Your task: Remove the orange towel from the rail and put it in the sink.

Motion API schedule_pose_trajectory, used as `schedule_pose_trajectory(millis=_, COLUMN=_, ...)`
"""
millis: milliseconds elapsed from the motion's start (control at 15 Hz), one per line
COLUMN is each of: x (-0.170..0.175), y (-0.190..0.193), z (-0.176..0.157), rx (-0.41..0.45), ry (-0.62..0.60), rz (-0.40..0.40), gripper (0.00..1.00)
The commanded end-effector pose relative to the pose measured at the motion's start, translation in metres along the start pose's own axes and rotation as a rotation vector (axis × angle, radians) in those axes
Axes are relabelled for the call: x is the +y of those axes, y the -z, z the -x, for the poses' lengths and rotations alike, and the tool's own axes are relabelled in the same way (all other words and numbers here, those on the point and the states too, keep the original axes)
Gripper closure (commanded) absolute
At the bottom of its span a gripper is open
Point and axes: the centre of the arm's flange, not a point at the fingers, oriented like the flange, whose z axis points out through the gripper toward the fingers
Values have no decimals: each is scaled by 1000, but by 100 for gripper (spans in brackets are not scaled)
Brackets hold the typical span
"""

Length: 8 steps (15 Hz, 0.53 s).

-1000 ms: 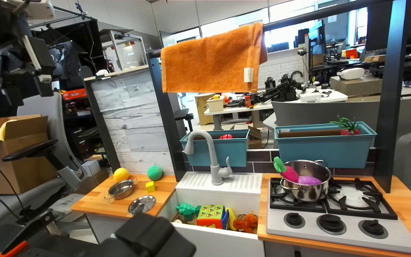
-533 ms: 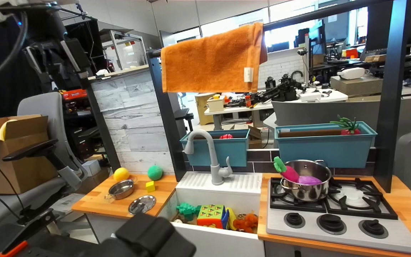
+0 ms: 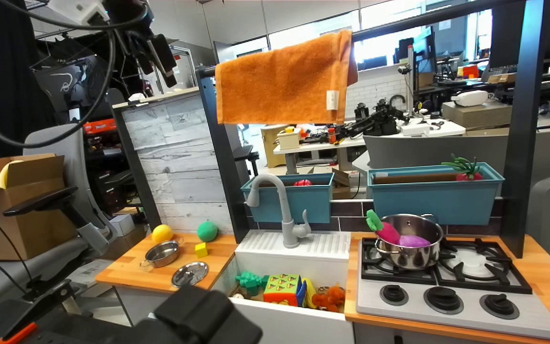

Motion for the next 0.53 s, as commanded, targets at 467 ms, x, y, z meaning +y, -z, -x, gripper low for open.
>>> schedule_pose_trajectory(millis=467, x=10, y=-57, z=-160, rx=198, ry=-481, rz=-140, gripper=0)
